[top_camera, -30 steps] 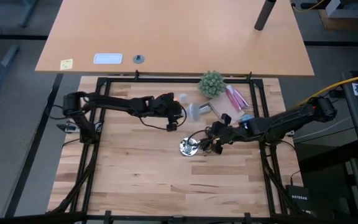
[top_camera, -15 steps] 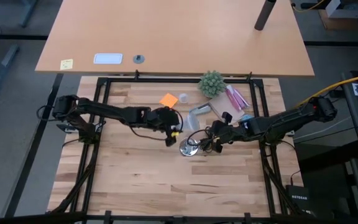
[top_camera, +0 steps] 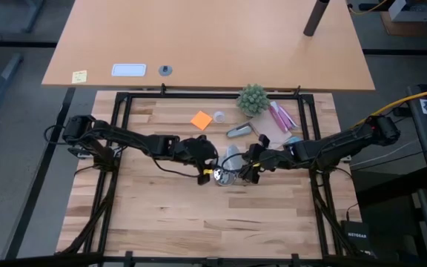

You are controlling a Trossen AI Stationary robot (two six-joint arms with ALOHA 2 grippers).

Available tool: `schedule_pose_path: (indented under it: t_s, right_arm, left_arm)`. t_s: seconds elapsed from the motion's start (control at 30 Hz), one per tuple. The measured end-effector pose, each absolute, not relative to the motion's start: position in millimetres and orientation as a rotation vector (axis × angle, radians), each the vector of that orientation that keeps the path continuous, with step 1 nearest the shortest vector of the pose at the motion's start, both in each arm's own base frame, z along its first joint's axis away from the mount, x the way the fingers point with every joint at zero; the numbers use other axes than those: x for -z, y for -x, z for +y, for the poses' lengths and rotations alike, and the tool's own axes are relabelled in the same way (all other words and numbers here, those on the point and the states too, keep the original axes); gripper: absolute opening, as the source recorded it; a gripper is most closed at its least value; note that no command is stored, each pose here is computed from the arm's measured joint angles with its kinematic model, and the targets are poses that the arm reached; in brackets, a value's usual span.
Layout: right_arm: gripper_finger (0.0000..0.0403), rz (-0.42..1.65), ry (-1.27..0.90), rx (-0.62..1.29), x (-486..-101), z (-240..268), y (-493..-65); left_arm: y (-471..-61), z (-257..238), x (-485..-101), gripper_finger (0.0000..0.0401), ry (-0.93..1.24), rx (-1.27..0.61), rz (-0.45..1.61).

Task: Screw lightbulb
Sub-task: Insert the lightbulb in the silver lamp

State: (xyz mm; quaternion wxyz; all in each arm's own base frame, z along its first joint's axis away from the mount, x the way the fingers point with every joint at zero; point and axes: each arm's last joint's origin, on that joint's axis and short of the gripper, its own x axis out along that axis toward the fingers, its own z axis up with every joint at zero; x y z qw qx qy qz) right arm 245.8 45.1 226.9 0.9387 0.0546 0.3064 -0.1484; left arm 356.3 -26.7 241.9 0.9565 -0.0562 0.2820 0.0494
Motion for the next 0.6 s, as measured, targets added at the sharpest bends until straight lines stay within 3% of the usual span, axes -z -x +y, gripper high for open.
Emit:
schedule_pose_path:
  t_s: [0.6]
  right_arm:
    - [0.0006,0.567,-0.138,0.297,-231.3,45.8,-249.5]
  left_arm:
    - [-375.2,-28.5,-209.5,0.0146,0.112,-0.1,0.595]
